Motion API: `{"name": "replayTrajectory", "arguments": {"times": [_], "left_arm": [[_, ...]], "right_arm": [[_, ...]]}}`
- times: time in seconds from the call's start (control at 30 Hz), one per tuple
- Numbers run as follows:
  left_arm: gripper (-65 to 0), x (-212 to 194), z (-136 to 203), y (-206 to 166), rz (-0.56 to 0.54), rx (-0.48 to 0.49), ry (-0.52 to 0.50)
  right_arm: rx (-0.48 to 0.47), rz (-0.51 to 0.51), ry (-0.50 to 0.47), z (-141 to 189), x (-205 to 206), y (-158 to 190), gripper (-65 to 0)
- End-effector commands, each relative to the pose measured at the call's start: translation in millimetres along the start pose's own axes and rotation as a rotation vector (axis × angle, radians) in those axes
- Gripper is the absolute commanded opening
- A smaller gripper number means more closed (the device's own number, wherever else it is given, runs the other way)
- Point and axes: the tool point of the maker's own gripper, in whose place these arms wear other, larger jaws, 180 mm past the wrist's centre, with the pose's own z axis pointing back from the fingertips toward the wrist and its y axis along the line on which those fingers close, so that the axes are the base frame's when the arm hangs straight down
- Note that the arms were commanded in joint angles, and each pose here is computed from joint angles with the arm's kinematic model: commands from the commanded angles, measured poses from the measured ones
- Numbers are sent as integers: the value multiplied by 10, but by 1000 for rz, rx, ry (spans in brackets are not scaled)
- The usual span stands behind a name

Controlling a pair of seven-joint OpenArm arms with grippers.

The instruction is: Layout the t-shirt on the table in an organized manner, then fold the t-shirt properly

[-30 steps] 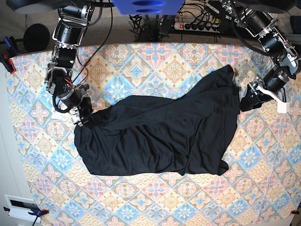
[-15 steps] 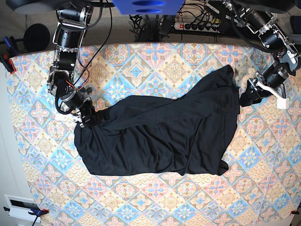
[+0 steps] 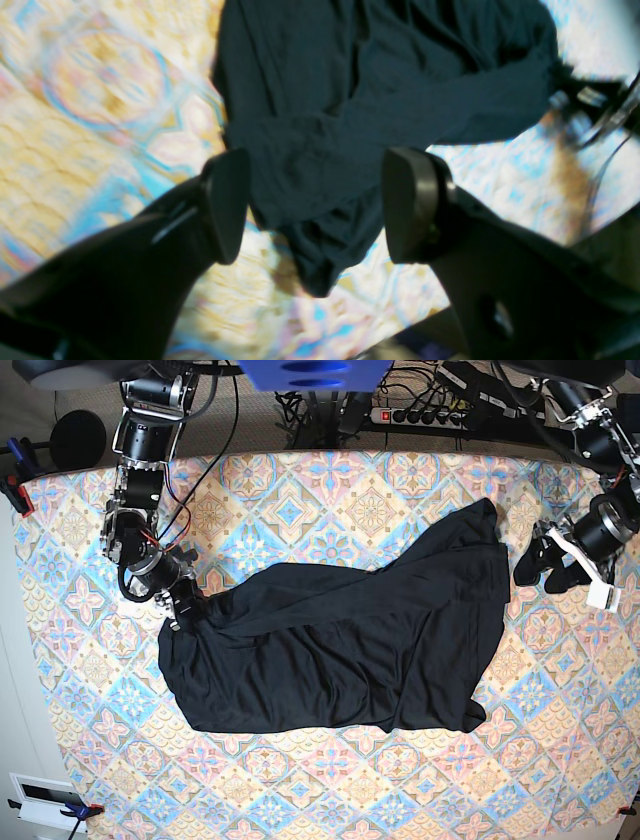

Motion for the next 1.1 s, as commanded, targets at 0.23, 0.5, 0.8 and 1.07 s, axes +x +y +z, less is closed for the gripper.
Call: {"name": "replayTrajectory", "arguments": {"times": [0.23,0.5,0.8,1.07], "left_arm": [[-266,273,30,-379,-323,-66,88],[-268,114,-244,-605,-577,-76,196],[-268,-719,-589,-692,-882,9,286],[-268,-1149,-639,-702,-1258,136,397]], "right_arm": [[-32,2,-5,2,-9,-104,-650],[-32,2,-5,2,-9,-104,-650],[-31,3,-8,0,-3,-96,-650],[-32,2,-8,0,-3,-98,-650]]}}
